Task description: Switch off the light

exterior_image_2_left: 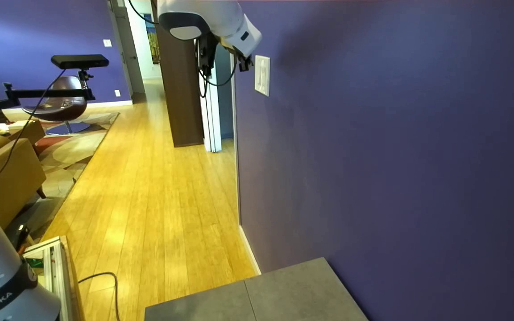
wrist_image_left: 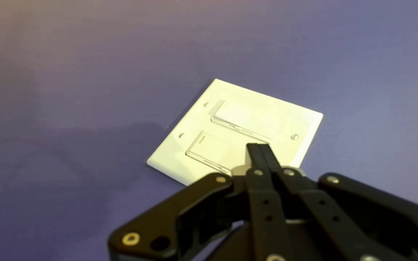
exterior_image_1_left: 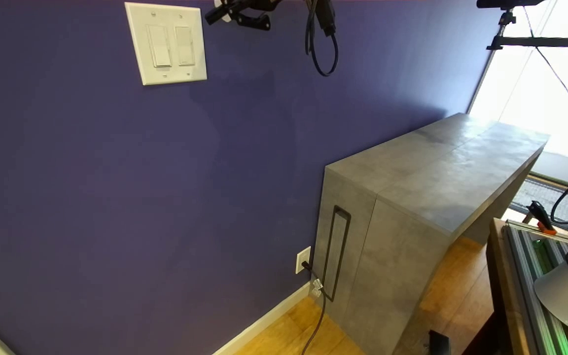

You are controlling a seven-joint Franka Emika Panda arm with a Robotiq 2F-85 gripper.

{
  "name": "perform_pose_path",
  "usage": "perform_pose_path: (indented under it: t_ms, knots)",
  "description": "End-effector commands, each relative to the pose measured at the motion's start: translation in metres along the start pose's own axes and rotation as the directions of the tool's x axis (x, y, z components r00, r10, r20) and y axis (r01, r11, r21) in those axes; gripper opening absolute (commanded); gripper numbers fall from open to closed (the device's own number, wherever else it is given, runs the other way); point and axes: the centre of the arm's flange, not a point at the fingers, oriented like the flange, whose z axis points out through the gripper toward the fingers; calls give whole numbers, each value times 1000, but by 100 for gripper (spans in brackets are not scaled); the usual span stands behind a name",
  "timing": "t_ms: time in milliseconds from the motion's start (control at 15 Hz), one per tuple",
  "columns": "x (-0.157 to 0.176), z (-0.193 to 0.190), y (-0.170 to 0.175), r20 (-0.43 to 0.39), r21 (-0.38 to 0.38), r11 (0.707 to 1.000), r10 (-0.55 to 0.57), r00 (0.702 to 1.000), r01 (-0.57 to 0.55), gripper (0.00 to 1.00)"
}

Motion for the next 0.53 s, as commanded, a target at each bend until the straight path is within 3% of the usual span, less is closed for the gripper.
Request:
perform_pose_path:
  t_ms: [0, 467]
  knots:
    - [14, 15, 10, 58, 62, 997, 33, 998, -36, 0]
    - [36, 26, 29, 82, 142, 989, 40, 996, -51, 0]
